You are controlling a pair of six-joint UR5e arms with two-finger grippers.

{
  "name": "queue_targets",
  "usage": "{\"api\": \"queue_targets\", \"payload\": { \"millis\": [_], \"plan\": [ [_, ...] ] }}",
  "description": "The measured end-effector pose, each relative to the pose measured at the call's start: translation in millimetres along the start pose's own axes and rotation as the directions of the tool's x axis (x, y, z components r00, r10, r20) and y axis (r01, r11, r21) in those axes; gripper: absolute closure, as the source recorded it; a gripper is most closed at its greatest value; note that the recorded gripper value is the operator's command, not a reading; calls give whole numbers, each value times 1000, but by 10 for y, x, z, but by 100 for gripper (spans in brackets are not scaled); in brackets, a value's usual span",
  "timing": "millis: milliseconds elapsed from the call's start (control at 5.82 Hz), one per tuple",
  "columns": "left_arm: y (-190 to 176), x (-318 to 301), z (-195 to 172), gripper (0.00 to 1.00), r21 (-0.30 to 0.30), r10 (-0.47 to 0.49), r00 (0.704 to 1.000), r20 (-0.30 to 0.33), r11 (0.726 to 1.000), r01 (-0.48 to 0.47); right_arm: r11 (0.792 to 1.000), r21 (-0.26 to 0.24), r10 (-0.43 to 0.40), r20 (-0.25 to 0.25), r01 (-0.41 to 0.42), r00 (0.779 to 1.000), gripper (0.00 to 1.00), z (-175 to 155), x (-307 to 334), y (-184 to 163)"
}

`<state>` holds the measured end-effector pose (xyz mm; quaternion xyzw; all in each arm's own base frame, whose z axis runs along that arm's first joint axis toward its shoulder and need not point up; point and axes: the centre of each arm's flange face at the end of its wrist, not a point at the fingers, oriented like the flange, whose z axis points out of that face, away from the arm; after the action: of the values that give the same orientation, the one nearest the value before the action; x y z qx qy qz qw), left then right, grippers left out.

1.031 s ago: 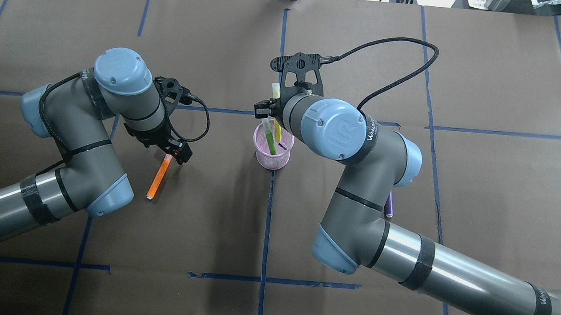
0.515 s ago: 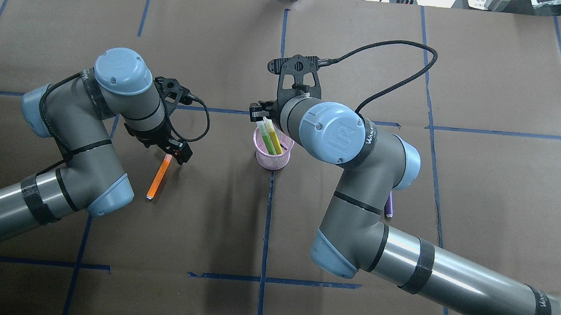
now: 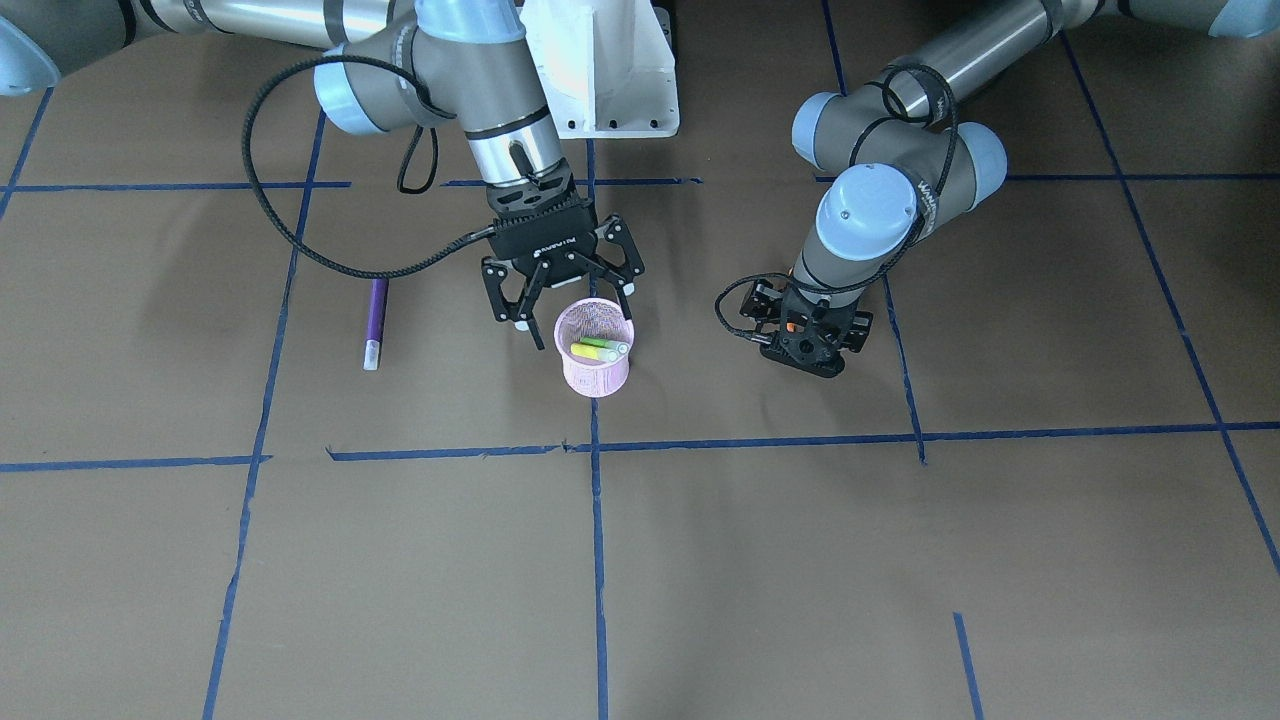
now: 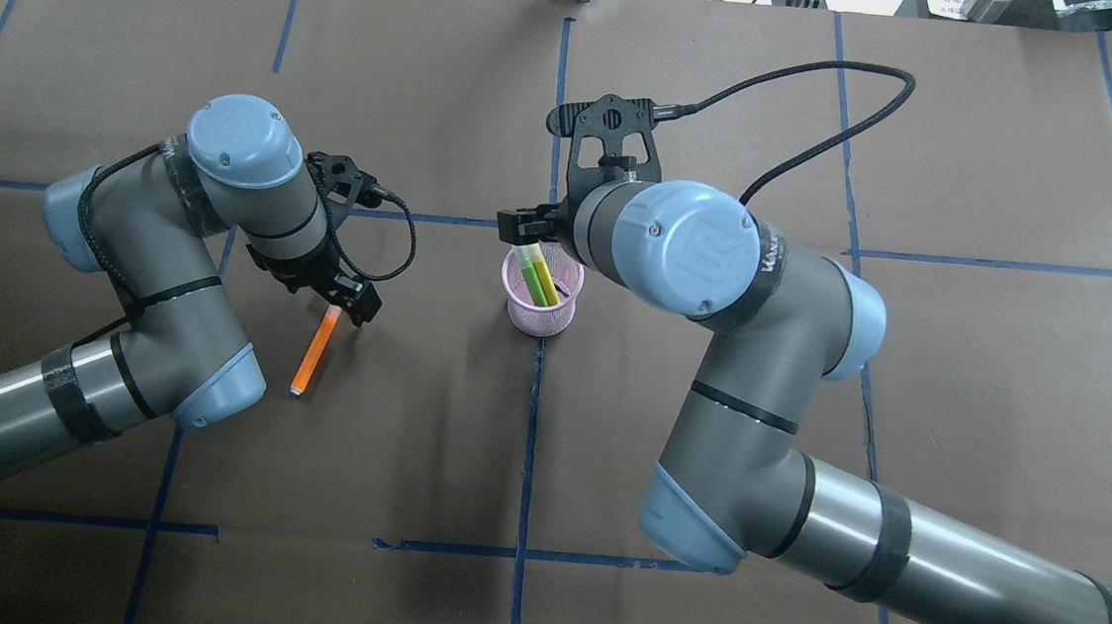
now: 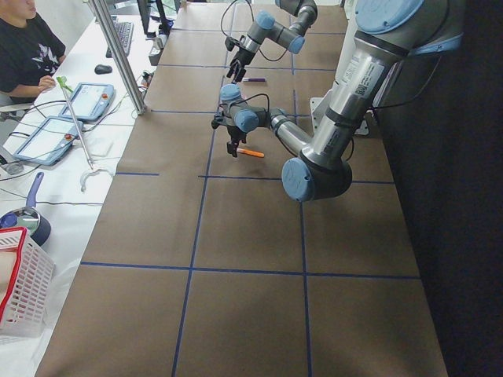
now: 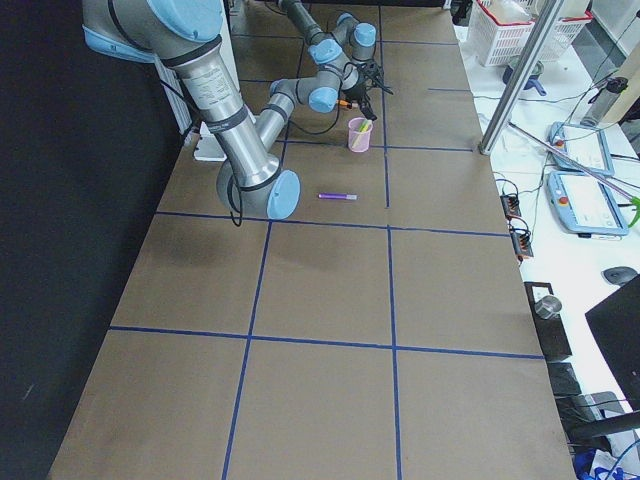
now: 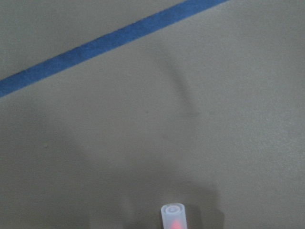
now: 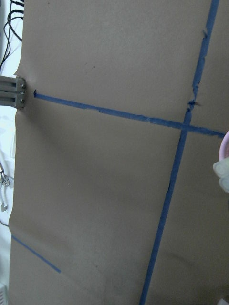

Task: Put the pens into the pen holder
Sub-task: 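Move the right gripper away from the cup toward the purple marker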

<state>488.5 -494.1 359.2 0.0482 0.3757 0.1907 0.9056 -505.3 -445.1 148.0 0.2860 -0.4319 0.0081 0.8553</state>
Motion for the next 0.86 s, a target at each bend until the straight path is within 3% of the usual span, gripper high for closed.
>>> {"api": "queue_targets", "payload": {
  "millis": [172, 687, 859],
  "plan": [
    [0, 0, 0, 58, 0, 0, 1000, 0, 1000, 0, 998, -64, 5, -38, -8, 999, 0, -96, 128, -10],
    [2, 0, -1, 96, -2, -1, 1000, 0, 1000, 1, 981, -186, 37, -85, -52, 996, 0, -85, 721, 51],
    [2, 0, -1, 99, -3, -1, 1000, 1, 1000, 1, 972, -224, 55, -89, -74, 995, 0, -76, 921, 14]
  ]
}}
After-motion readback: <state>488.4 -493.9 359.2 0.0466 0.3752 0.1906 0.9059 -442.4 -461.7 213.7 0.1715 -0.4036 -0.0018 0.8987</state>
